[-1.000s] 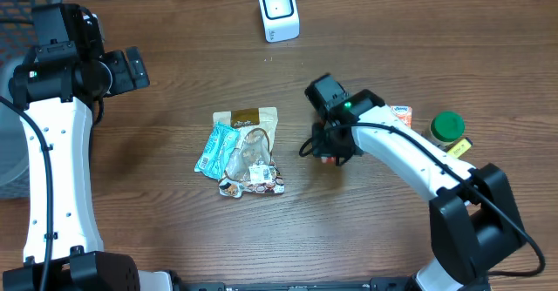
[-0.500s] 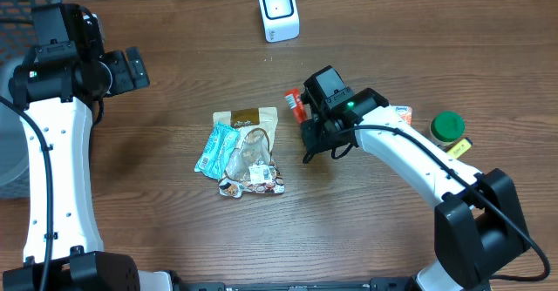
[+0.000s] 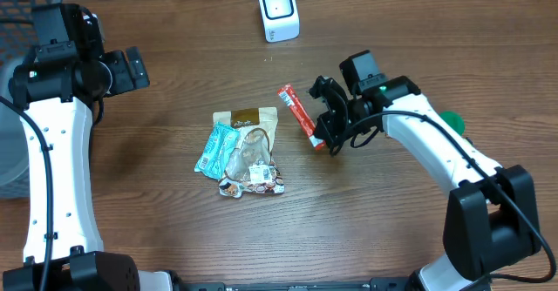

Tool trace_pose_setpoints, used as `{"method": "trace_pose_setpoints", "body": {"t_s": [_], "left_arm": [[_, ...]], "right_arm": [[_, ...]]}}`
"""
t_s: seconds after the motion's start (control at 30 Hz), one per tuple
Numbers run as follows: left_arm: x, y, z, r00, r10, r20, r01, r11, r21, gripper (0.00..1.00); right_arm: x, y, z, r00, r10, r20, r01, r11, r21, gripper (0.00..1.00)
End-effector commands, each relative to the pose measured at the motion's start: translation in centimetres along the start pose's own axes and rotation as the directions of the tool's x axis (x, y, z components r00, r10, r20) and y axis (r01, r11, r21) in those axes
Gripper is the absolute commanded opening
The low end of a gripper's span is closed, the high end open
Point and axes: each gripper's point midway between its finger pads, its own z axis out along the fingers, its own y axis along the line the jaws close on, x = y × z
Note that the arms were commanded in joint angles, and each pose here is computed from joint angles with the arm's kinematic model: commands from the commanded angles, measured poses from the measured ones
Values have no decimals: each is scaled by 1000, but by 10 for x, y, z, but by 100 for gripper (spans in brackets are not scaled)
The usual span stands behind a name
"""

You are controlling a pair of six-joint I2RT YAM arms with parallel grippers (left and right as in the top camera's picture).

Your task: Scan the item barcode

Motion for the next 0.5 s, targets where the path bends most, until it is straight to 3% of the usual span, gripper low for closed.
{"method": "trace_pose_setpoints", "body": {"t_s": [0.0, 0.47], "left_arm": [[-3, -5, 0, 1000, -7, 5, 7, 1000, 13, 100], [-3, -5, 0, 1000, -7, 5, 7, 1000, 13, 100]], "right_arm": [[-14, 4, -18, 996, -59, 68, 61, 998, -24, 4], [-15, 1, -19, 996, -50, 74, 51, 998, -21, 4]]}}
